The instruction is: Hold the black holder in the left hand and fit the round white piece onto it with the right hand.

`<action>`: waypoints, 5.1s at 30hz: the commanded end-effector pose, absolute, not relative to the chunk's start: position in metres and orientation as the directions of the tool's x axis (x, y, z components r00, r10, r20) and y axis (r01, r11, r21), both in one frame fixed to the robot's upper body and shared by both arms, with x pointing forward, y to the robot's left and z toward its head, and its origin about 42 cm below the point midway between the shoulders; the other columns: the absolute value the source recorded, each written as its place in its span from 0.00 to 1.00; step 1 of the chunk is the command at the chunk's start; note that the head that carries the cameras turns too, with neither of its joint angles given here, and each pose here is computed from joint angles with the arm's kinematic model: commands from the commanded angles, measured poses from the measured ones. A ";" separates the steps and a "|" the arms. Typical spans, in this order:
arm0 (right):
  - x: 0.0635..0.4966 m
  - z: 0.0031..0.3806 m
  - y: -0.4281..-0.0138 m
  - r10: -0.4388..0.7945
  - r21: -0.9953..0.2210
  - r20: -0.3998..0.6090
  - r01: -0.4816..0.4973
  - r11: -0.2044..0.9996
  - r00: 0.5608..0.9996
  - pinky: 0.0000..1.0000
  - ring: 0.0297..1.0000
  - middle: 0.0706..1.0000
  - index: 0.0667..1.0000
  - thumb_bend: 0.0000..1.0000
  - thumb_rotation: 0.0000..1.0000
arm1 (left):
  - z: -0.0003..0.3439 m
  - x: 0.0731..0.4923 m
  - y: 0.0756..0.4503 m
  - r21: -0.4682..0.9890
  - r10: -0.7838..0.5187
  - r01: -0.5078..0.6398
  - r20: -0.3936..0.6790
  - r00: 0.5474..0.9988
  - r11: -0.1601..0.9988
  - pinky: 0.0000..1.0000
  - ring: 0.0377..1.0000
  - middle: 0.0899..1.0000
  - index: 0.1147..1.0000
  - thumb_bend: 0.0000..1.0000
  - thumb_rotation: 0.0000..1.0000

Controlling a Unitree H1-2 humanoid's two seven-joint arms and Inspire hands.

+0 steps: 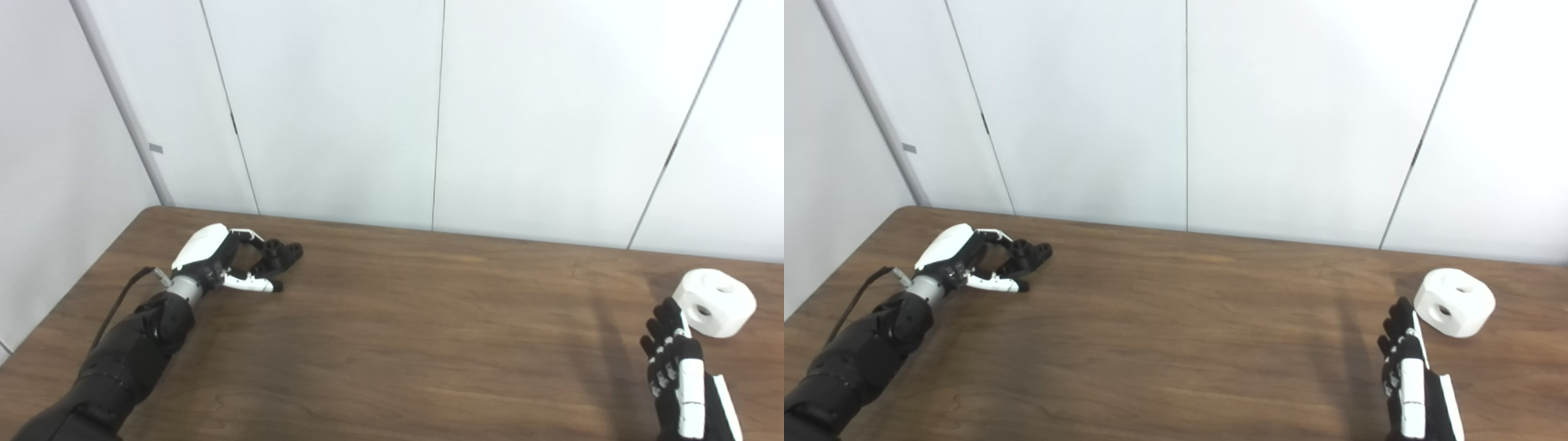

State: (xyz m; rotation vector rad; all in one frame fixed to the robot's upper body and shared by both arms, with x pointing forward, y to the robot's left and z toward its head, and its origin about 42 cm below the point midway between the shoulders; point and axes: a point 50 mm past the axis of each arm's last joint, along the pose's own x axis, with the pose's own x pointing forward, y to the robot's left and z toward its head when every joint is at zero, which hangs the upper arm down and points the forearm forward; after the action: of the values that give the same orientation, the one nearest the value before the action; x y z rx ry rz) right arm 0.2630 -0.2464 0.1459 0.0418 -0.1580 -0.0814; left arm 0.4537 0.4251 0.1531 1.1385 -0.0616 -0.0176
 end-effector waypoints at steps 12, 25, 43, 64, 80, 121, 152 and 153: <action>0.262 0.164 -0.244 -0.094 0.053 0.232 0.084 0.995 0.968 1.00 1.00 1.00 1.00 0.47 1.00 | 0.150 0.459 0.411 0.936 -0.111 -0.028 0.071 0.991 0.350 0.73 0.62 0.49 0.39 0.52 0.00; 0.262 0.164 -0.248 -0.089 0.047 0.232 0.080 0.996 0.969 1.00 1.00 1.00 1.00 0.48 1.00 | 0.149 0.457 0.403 0.940 -0.143 -0.031 0.084 0.986 0.339 0.71 0.61 0.49 0.39 0.52 0.00; 0.268 0.167 -0.249 -0.078 0.046 0.247 0.068 0.997 0.966 1.00 1.00 1.00 1.00 0.49 1.00 | 0.150 0.444 0.368 0.944 -0.279 -0.025 0.122 0.952 0.329 1.00 0.91 0.71 0.42 0.52 0.05; 0.273 0.170 -0.253 -0.065 0.026 0.259 0.061 0.998 0.964 1.00 1.00 1.00 1.00 0.53 1.00 | 0.148 0.405 0.320 0.923 -0.422 0.098 0.075 0.903 0.373 1.00 0.95 0.71 0.42 0.52 0.05; 0.270 0.174 -0.247 -0.064 0.010 0.269 0.064 0.998 0.961 1.00 1.00 1.00 1.00 0.53 1.00 | 0.144 0.352 0.271 0.867 -0.491 0.177 0.087 0.867 0.466 1.00 0.96 0.69 0.42 0.52 0.05; 0.255 0.182 -0.223 -0.061 -0.005 0.263 0.065 0.998 0.963 0.99 1.00 1.00 1.00 0.53 1.00 | 0.150 0.372 0.260 0.893 -0.615 0.261 0.022 0.788 0.367 1.00 0.95 0.69 0.42 0.52 0.05; 0.236 0.259 -0.305 -0.246 -0.287 0.548 0.456 0.842 0.799 0.70 0.82 0.82 0.77 0.54 0.25 | 0.139 0.380 0.244 0.890 -0.653 0.287 0.015 0.757 0.354 1.00 0.94 0.69 0.41 0.52 0.05; 0.237 0.261 -0.309 -0.252 -0.288 0.553 0.466 0.837 0.794 0.68 0.79 0.79 0.76 0.55 0.22 | 0.139 0.380 0.243 0.890 -0.654 0.288 0.015 0.756 0.353 1.00 0.94 0.69 0.42 0.52 0.05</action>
State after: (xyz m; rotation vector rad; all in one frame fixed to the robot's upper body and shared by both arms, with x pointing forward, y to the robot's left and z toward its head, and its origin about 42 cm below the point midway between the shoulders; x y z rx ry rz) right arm 0.2363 -0.3082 0.2463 -0.4240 -0.4410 -0.3851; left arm 0.3774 0.2411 0.1413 0.9951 -0.4235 -0.6044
